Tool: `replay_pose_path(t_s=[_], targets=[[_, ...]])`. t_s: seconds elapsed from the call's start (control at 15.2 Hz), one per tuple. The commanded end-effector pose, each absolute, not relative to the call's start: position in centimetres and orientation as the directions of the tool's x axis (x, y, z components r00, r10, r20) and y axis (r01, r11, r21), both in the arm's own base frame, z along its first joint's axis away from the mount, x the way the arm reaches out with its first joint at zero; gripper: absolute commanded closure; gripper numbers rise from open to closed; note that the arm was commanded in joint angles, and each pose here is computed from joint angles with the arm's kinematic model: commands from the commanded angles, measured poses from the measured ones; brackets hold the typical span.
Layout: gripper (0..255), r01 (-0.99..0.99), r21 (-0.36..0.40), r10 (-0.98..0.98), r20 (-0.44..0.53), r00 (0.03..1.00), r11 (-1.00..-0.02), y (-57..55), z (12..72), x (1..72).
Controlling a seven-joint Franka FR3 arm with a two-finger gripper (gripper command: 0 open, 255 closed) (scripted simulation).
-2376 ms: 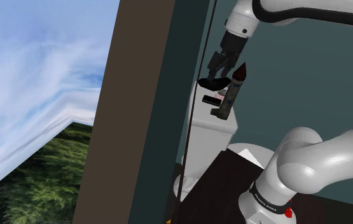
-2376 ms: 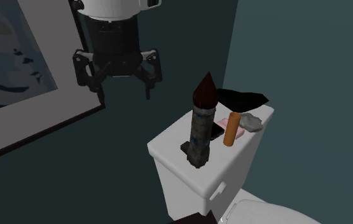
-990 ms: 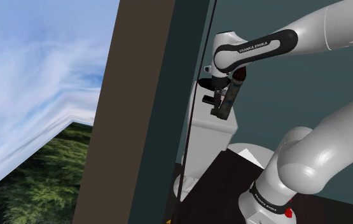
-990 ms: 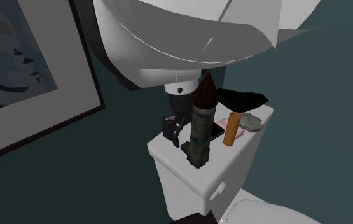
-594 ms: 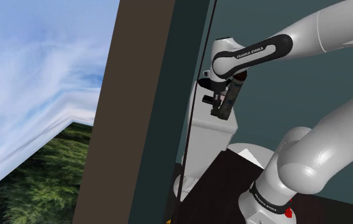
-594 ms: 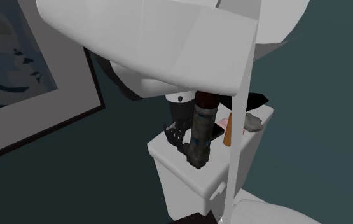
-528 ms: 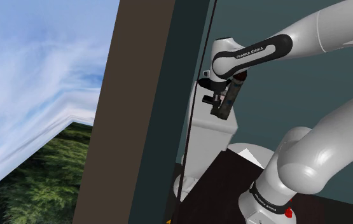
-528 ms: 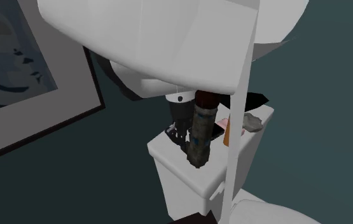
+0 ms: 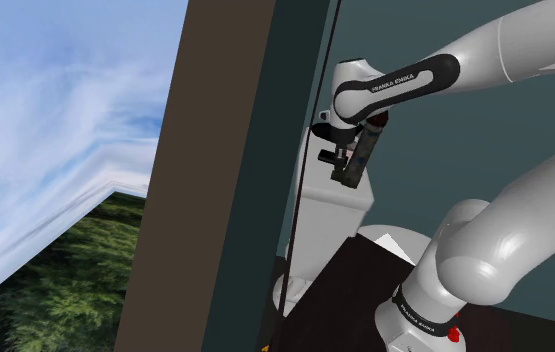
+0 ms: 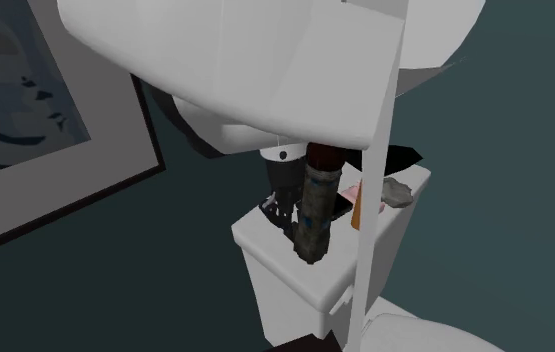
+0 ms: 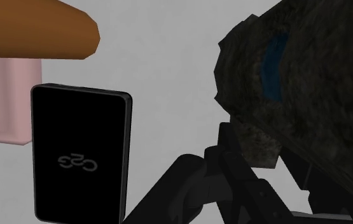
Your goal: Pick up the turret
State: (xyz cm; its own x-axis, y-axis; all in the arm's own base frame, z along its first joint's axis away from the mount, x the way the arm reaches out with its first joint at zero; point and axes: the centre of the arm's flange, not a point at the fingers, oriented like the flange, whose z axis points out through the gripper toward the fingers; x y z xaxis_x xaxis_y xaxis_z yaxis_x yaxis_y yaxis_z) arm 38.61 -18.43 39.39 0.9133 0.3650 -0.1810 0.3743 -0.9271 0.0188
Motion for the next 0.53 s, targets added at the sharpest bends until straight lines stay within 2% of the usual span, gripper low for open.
replay_pose_path(t_s=[0.0, 0.46], targets=[[255, 0.374, 0.017, 0.365, -0.182, 0.913, -0.927, -18.5, 39.8, 38.5], [255, 0.374, 0.017, 0.365, -0.182, 0.913, -0.927, -18.5, 43.5, 38.5]])
